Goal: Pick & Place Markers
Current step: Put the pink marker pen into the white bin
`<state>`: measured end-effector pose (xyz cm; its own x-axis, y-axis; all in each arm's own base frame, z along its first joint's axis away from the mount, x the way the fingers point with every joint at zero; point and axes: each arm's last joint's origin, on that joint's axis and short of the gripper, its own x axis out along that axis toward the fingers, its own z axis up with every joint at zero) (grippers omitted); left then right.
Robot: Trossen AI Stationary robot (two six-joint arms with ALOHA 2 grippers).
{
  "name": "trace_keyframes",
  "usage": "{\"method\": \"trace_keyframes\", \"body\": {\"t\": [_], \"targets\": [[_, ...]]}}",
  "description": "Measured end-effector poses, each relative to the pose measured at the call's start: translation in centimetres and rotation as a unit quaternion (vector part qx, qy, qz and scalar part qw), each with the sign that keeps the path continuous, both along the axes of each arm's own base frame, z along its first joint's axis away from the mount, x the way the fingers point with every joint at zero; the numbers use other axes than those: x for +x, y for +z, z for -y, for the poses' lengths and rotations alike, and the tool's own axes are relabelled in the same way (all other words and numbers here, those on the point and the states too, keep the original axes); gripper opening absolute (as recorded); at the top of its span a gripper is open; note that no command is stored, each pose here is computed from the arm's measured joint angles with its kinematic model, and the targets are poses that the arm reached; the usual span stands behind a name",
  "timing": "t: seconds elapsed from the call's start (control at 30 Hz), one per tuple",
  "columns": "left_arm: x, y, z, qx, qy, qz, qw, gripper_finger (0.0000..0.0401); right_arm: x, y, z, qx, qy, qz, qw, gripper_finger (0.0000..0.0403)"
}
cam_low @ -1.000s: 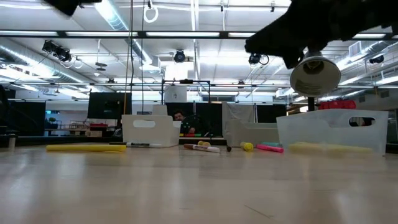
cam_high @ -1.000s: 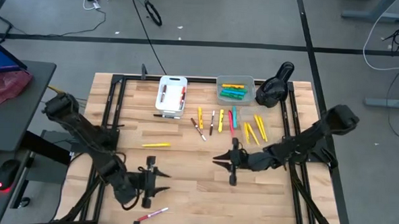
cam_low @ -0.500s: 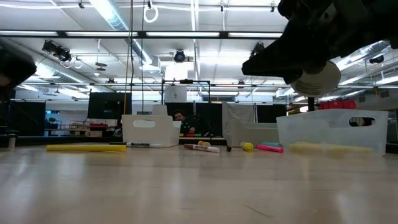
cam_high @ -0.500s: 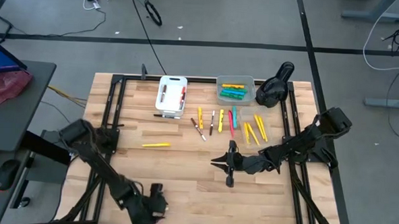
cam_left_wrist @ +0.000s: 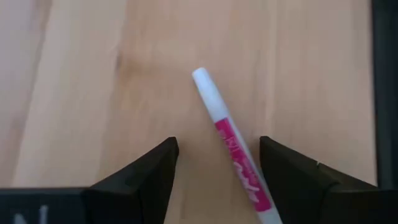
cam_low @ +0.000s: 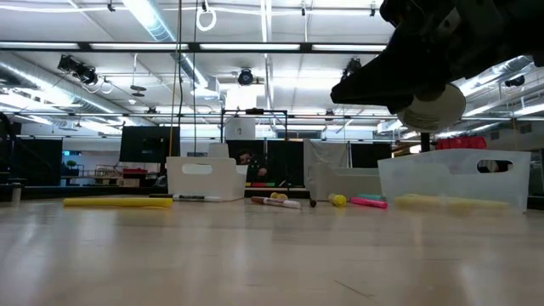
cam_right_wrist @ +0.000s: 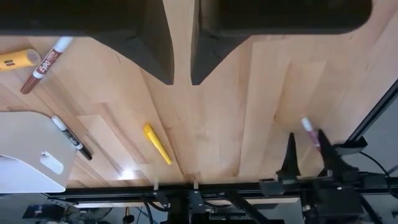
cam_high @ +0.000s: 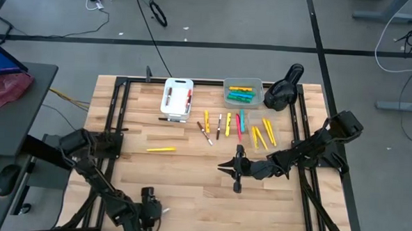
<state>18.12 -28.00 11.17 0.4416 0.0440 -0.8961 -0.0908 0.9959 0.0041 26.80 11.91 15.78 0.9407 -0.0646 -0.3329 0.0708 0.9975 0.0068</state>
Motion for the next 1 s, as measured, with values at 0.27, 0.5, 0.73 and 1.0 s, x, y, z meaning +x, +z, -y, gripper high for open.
{"method": "trace_keyframes", "body": {"t": [0.27, 0.5, 0.73, 1.0], "targets": [[-0.3, -0.1, -0.9, 0.046, -0.004, -0.027, 0.999, 0.0125, 0.0, 0.0, 0.0, 0.0, 0.0, 0.0, 1.0, 0.0056], [2.0, 0.1, -3.4, 0.086, 0.022, -0.044, 0.995, 0.003, 0.0, 0.0, 0.0, 0.0, 0.0, 0.0, 1.0, 0.0056], [6.1, 0.8, -9.9, 0.214, 0.079, -0.035, 0.973, 0.003, 0.0, 0.0, 0.0, 0.0, 0.0, 0.0, 1.0, 0.0056], [12.5, 6.0, -19.3, 0.225, 0.098, 0.046, 0.968, 0.003, -0.1, -0.1, 0.0, 0.015, -0.006, -0.002, 1.0, 0.0056]]}}
